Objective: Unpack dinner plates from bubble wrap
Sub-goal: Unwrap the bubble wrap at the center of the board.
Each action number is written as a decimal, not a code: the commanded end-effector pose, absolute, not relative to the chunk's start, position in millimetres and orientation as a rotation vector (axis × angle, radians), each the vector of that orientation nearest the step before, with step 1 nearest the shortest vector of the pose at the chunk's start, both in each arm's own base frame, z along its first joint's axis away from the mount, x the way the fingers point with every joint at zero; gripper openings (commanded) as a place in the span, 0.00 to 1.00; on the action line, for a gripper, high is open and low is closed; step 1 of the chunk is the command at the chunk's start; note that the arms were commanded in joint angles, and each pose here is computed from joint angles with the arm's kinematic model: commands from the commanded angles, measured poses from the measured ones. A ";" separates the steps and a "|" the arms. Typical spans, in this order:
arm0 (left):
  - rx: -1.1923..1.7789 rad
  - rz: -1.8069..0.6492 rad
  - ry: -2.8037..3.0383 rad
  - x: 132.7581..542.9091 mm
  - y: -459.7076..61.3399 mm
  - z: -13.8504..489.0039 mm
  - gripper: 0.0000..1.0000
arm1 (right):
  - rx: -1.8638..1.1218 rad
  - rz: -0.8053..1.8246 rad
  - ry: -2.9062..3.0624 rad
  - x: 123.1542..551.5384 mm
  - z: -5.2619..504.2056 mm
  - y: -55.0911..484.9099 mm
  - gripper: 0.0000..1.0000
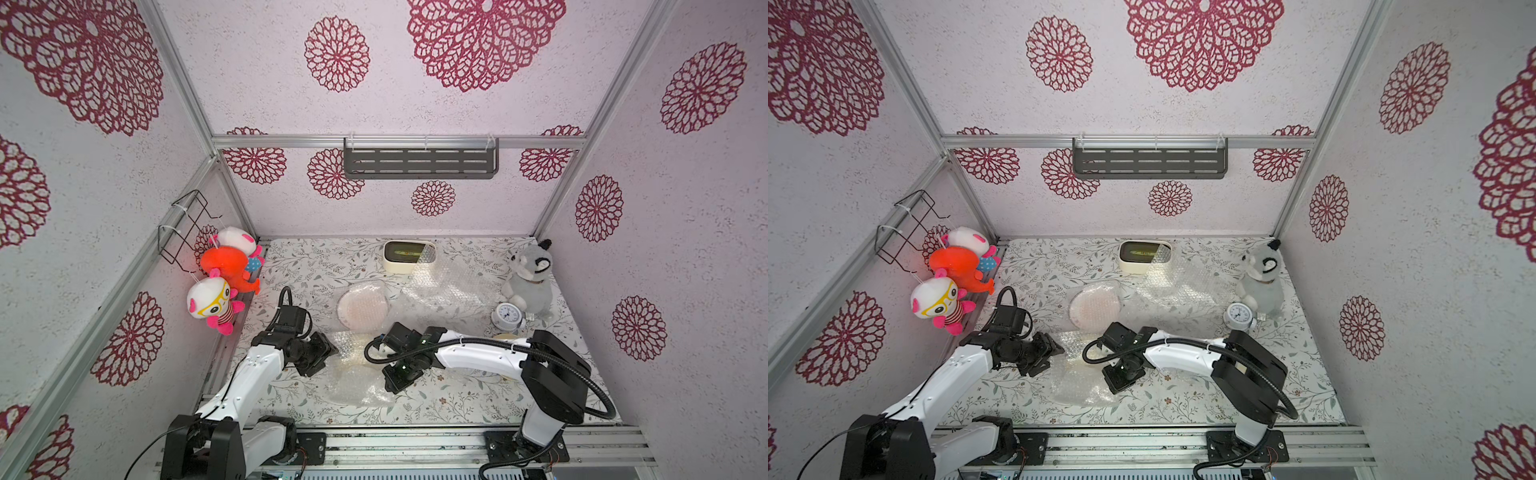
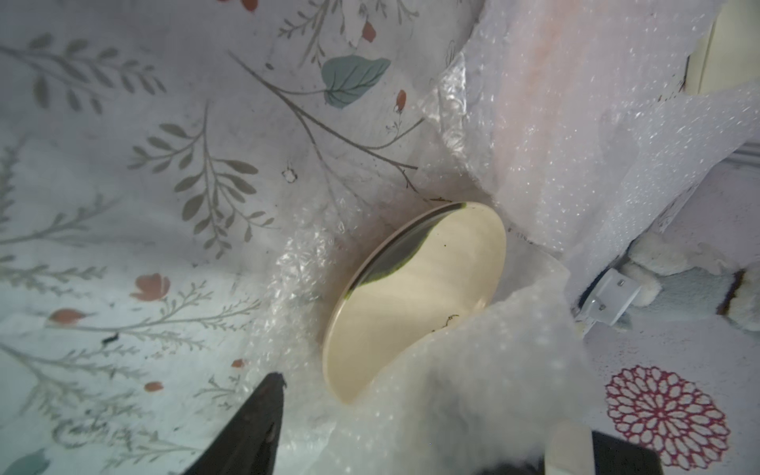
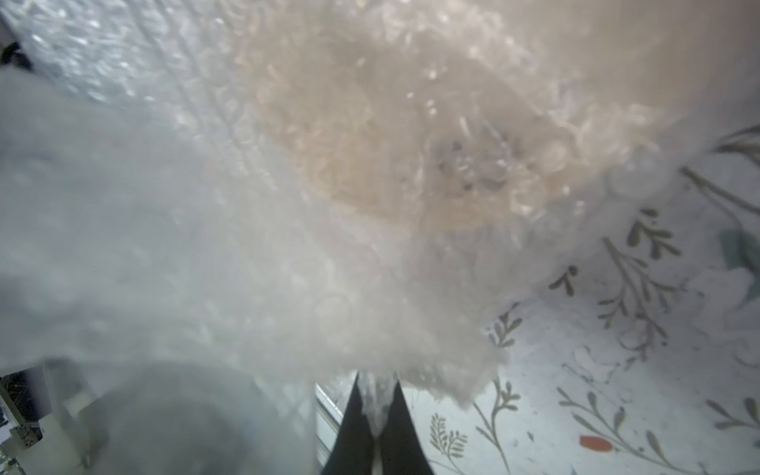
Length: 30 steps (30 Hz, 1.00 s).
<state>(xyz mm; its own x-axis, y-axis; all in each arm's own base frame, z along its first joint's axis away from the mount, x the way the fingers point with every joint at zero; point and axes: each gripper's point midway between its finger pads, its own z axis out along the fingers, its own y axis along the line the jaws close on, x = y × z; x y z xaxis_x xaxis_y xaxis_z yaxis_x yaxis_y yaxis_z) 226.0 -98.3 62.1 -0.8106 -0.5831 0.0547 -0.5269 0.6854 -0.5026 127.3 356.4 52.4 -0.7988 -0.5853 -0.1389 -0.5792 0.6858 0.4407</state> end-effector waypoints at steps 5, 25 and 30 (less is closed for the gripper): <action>-0.823 -0.882 2.722 250.8 -115.2 58.1 0.16 | 0.960 -0.687 -2.969 157.3 40.4 365.5 0.02; -0.873 -0.721 2.695 288.6 -47.0 80.9 0.00 | 1.038 -0.796 -3.107 221.9 71.8 422.9 0.21; -0.901 -0.811 2.654 292.0 -55.8 95.9 0.00 | 0.969 -0.910 -3.117 195.7 111.6 390.1 0.40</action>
